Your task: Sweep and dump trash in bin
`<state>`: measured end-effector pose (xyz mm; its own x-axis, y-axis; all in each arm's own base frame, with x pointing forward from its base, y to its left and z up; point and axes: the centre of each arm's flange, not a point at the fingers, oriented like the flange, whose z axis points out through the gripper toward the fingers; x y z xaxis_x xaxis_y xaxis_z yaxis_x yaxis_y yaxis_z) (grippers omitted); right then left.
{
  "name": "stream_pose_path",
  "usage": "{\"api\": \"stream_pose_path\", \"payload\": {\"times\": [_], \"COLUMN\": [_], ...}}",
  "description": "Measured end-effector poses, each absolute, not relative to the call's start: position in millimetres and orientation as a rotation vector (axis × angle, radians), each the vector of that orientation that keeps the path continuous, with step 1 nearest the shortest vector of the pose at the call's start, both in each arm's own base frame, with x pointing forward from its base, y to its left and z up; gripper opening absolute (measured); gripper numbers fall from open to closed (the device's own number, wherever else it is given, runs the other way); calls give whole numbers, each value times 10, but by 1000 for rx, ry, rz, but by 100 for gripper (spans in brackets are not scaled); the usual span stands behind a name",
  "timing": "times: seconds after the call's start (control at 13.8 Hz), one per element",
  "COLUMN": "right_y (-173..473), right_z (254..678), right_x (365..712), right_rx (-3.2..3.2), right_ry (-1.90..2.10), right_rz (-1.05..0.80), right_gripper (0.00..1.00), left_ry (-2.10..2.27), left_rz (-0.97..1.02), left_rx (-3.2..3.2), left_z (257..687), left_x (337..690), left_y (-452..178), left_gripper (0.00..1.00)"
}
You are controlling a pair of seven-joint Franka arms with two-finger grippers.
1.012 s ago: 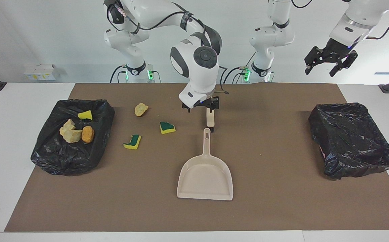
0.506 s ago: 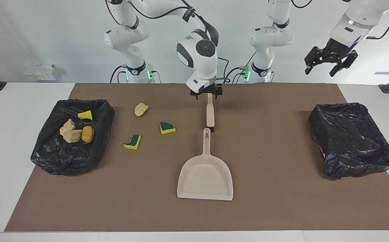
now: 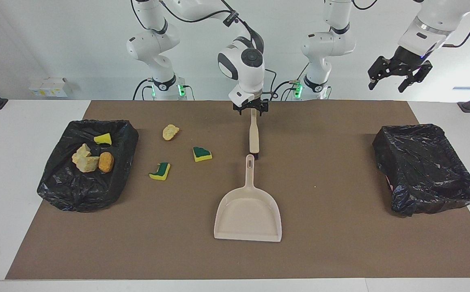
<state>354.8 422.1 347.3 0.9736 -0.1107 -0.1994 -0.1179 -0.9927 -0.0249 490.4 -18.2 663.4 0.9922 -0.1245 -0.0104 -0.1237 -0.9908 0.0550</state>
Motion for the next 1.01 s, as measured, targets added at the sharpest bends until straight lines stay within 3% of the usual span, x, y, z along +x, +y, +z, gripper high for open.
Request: {"api": "stream_pose_path", "payload": {"times": [0.07,0.29,0.43,0.65,0.72,0.87,1.01], "right_y": [4208,4202,4205,4212,4212,4217,4225], "right_z": [3446,3373,3347,3346,3346,3349,3347], "right_x": [3539,3530,3522,3515,3515,3514,3504], "right_rx": [-3087,-3070,-3054,-3040,-3040,-3038,-3038], "right_ry": [186,229,254,272,272,271,269], "right_rz": [315,331,356,375,375,373,372], "right_gripper": [85,80,69,63,57,32,27], "left_ry": [-192,-192,-192,-192,-192,-192,-192], "left_rz": [-21,-21,-21,-21,-21,-21,-21], "left_rx": [3081,3081,3081,3081,3081,3081,3081], "left_z": [6634,6634,6634,6634,6634,6634,6634], "left_x": [4904,4904,4904,4904,4904,4904,4904], "left_y": [-182,-182,-182,-182,-182,-182,-182], "left_gripper": [100,100,100,100,100,100,100]}}
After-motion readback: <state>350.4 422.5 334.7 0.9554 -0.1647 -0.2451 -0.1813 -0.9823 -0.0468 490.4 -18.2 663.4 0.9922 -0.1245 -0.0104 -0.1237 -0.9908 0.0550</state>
